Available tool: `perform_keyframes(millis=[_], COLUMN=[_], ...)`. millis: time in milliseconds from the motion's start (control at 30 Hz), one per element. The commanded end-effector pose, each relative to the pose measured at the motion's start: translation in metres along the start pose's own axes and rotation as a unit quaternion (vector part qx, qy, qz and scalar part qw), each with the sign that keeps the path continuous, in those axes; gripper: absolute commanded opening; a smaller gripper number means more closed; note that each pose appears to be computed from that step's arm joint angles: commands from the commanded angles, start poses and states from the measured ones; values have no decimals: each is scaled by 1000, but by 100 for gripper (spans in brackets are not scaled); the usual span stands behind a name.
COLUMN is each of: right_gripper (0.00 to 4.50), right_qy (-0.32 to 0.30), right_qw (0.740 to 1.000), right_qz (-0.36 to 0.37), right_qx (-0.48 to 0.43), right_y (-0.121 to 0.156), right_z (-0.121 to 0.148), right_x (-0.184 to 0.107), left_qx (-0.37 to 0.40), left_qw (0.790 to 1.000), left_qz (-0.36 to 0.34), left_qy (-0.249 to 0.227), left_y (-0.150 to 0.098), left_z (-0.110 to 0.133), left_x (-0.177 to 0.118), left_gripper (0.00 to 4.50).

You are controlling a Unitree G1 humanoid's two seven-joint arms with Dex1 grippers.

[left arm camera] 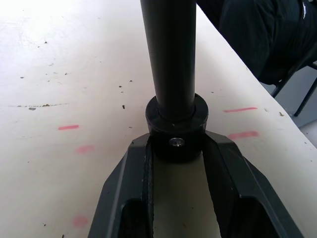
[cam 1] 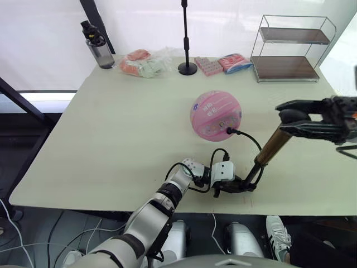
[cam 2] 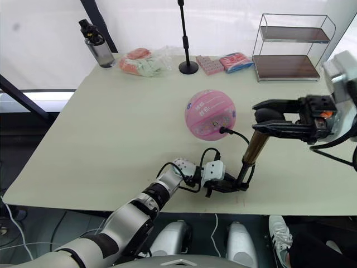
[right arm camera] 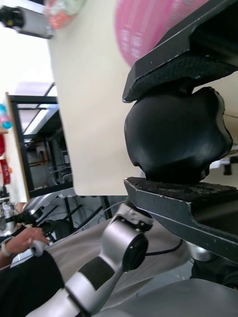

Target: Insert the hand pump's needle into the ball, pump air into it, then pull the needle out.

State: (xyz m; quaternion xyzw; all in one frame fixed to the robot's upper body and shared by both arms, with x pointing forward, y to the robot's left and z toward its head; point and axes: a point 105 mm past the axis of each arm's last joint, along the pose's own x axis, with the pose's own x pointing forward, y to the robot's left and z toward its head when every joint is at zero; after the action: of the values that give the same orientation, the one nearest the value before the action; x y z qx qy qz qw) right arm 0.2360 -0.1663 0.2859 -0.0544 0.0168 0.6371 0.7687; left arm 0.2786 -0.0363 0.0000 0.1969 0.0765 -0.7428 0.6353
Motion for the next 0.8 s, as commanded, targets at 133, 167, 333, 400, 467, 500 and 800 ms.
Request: perform_keyframes(millis=[133, 167, 333, 400, 467, 500, 800], right_gripper=[192, 192, 192, 192, 192, 192, 192], right_qy=[-26, -25, -32, -22, -2, 9, 36], right_qw=[999, 999, 999, 1000, 1000, 1000, 998], right_qz=[-9, -12, -14, -9, -13, -20, -42], right_qx=[-35, -32, -30, -19, -8, -7, 26], right_y=[8, 7, 5, 6, 3, 0, -11], right_z=[35, 35, 35, 25, 9, 1, -60], right_x=[-13, -12, -10, -6, -2, 0, 3], left_qx=[-35, -35, -32, -31, -32, -33, -48], left_qw=[997, 997, 997, 997, 997, 997, 996], left_qz=[-41, -41, -41, -41, -40, -40, -31], left_qy=[53, 53, 56, 58, 60, 62, 64], left_y=[-22, -22, -22, -21, -21, -21, -18], left_z=[-30, -29, -30, -30, -31, -31, -32], left_x=[1, 1, 0, 0, 0, 0, -1], left_gripper=[116, 116, 116, 116, 116, 116, 116])
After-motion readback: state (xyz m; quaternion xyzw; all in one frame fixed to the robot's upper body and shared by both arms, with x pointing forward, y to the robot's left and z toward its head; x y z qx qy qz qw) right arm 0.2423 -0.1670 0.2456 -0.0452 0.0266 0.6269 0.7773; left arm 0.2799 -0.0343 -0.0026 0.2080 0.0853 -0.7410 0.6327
